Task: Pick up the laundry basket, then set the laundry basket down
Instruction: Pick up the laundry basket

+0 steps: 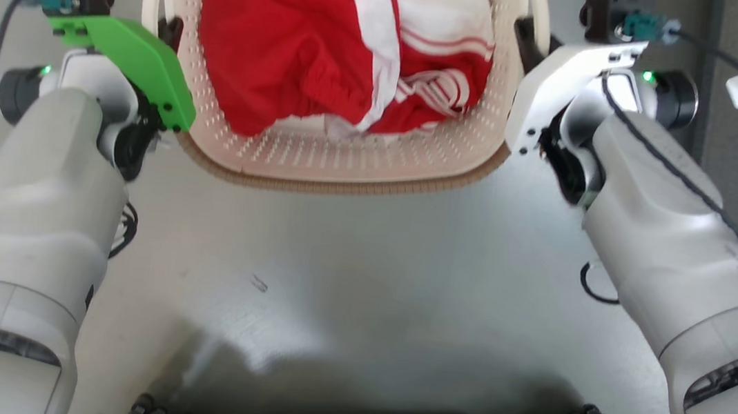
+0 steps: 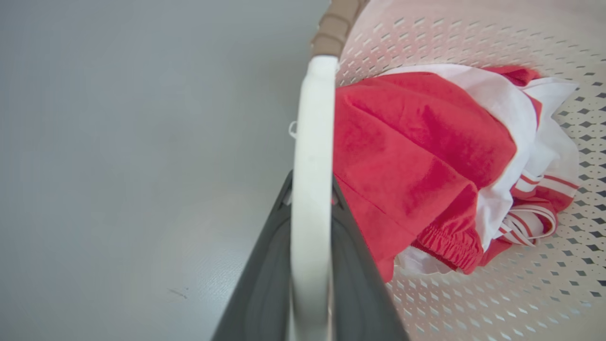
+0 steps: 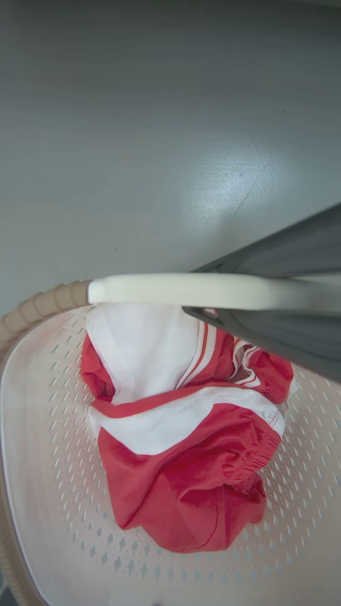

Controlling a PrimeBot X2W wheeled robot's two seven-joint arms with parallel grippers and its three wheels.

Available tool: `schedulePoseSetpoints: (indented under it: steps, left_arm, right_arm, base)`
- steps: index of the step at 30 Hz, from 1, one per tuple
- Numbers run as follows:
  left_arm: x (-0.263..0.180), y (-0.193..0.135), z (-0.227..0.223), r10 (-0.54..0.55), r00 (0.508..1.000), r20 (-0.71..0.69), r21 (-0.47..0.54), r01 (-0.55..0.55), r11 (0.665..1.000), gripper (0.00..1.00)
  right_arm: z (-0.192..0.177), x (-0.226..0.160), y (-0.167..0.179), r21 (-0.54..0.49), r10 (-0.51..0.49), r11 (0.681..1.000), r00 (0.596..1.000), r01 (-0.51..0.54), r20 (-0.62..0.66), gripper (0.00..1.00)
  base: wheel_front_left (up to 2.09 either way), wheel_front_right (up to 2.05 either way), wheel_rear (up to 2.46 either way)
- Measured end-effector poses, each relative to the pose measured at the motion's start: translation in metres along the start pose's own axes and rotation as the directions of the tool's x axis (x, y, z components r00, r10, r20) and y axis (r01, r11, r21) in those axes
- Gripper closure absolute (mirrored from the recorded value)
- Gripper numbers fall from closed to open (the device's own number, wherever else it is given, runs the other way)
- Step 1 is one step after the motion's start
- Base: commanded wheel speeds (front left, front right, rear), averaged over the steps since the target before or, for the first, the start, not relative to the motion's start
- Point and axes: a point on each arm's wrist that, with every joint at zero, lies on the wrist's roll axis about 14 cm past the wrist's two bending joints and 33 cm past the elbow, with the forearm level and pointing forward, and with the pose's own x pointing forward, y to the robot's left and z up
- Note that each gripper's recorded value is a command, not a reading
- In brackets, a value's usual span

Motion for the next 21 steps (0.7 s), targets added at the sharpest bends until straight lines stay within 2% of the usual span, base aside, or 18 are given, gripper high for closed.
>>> schedulePoseSetpoints:
  steps: [21]
  left_arm:
    - [-0.075, -0.03, -0.024, -0.005, 0.998, -0.065, -0.008, 0.005, 1.0, 1.0]
  right_arm:
    - [-0.016, -0.083, 0.019, 0.029, -0.002, 1.0, 0.998, 0.004, -0.071, 1.0]
  base:
    - [0.0, 0.0, 0.0]
